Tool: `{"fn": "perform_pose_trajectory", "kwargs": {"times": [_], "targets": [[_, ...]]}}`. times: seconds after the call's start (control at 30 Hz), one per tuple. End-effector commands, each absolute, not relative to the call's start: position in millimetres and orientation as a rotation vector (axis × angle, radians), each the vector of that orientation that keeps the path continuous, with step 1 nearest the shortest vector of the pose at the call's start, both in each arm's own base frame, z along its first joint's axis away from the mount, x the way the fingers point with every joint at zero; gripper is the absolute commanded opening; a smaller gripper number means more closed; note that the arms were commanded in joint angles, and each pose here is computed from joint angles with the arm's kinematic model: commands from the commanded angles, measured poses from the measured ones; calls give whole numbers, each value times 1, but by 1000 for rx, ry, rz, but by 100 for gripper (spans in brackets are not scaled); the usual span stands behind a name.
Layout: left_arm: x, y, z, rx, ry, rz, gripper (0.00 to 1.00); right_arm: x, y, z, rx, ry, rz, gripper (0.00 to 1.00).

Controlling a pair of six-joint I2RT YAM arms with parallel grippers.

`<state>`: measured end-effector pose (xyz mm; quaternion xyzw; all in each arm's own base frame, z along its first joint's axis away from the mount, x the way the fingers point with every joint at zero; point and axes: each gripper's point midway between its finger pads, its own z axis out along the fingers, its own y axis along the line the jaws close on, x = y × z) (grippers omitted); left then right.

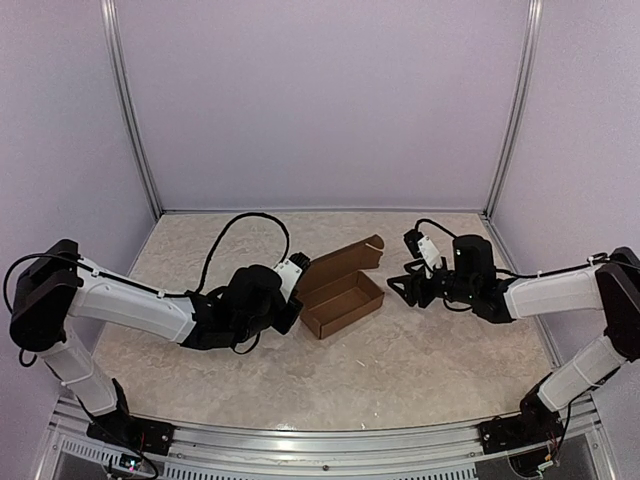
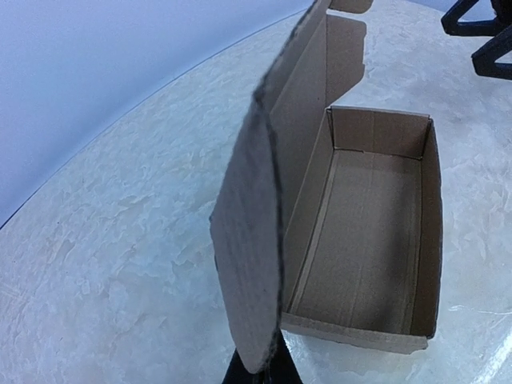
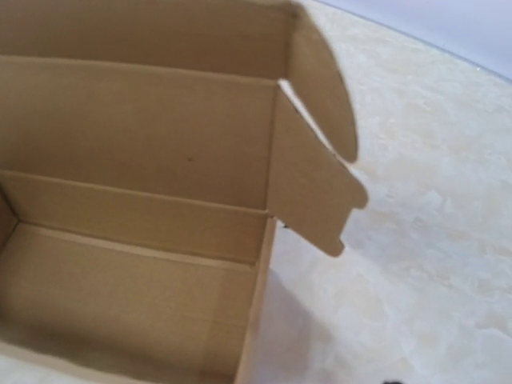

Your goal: Fold the paper box

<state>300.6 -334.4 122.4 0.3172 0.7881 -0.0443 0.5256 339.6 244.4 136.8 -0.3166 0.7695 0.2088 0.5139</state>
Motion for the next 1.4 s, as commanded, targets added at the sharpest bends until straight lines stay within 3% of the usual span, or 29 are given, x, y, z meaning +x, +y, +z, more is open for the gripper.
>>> {"fn": "perform_pose_trajectory", "kwargs": {"times": [0.0,0.67,1.0,1.27,1.37], "targets": [[296,-330,124,785,1883,-134,0,355,248,143,-782,1789,572,65],[294,-329,124,785,1891,-146,0,421,274,135,-904,1739,773,60],[297,-326,123,779,1899,-140,0,428,278,116,-920,1782,794,42],[302,-326,123,761,1906,-134,0,421,278,116,-932,1775,802,18],[303,-326,122,757,1910,-133,0,417,278,118,-937,1765,811,16]]}}
